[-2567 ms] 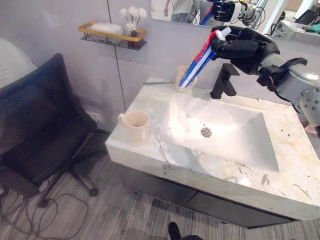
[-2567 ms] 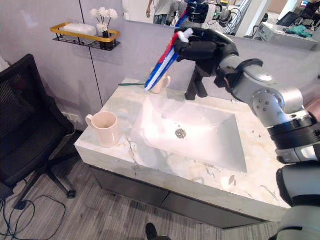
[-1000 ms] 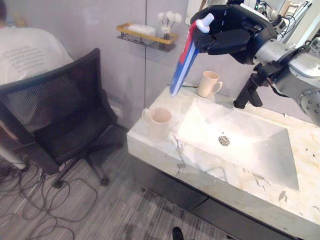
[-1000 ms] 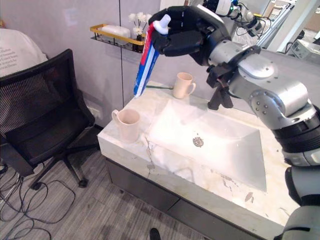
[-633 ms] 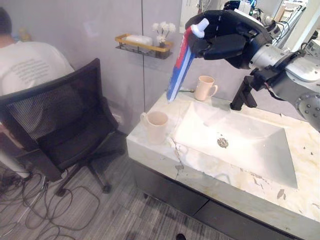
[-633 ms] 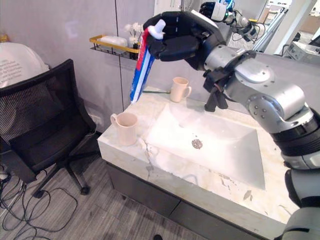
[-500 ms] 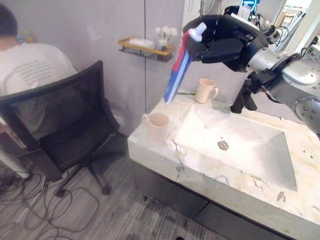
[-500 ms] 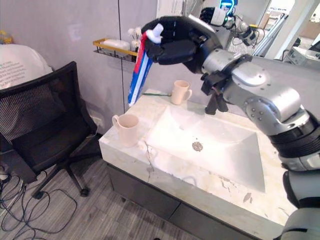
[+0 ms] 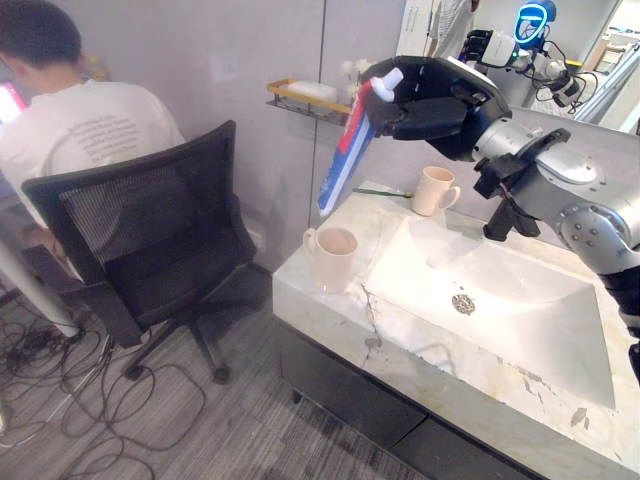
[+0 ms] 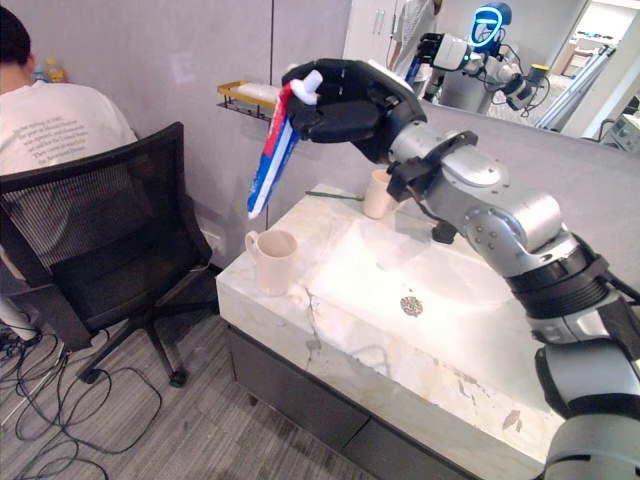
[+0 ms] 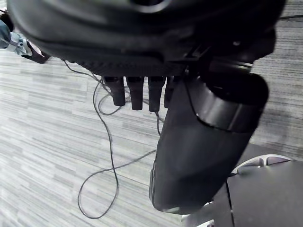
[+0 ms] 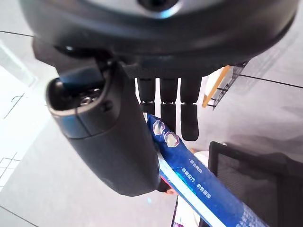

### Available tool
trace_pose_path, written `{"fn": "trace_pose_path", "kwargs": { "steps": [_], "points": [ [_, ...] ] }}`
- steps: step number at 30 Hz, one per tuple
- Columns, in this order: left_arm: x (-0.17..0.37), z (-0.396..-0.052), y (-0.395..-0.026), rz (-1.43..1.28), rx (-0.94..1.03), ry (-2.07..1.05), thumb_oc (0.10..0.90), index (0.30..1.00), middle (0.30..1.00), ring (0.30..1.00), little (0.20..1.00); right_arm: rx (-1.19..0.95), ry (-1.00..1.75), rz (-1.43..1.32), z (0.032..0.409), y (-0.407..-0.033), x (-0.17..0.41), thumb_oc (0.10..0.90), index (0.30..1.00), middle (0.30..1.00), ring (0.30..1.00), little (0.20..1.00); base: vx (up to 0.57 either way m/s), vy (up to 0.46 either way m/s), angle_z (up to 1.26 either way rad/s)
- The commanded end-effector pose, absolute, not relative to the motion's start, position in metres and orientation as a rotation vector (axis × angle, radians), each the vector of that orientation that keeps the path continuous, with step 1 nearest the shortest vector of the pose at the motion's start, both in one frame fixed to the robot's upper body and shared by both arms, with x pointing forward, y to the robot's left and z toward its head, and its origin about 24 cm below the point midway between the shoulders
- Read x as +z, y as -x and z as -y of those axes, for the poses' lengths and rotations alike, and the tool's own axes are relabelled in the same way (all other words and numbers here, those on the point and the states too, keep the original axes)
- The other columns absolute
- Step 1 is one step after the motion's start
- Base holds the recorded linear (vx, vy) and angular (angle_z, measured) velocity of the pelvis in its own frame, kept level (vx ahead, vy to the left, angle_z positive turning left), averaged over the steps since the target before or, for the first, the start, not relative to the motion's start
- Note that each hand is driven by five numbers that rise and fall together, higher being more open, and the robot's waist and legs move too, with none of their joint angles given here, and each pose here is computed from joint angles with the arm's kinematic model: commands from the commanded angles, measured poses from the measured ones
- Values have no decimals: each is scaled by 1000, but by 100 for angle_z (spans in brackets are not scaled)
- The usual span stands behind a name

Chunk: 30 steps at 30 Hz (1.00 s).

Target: Organize the bathroom.

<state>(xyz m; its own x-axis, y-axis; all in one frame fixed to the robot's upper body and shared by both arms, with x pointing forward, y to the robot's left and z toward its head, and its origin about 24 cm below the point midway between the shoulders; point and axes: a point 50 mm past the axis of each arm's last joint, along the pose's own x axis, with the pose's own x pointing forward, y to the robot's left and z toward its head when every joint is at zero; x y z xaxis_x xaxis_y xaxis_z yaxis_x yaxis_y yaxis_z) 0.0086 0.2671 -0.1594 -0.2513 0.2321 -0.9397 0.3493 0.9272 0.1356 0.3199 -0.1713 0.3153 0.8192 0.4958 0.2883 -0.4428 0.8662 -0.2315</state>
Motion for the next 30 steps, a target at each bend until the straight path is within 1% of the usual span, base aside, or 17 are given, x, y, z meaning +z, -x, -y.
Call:
{"fn": "trace_pose_path", "kwargs": {
  "steps": [1, 12, 24, 30],
  "points": [
    [-150, -290, 20, -1975, -80, -497, 800, 900, 900, 900, 900, 366, 14, 735, 200, -298, 395, 400, 300, 300, 300, 300, 8, -10, 16],
    [-149, -292, 17, -1962, -89, -523, 800, 900, 900, 900, 900, 329, 12, 682, 212, -309, 383, 400, 300, 300, 300, 300, 4, -5, 5],
    [-149, -294, 13, -1949, -111, -535, 800, 900, 900, 900, 900, 347, 14, 652, 213, -311, 378, 400, 300, 300, 300, 300, 0, 1, 1],
    [-150, -293, 10, -1937, -121, -532, 800, 900, 900, 900, 900, 378, 17, 628, 210, -312, 366, 400, 300, 300, 300, 300, -1, 14, 0]
  ]
}}
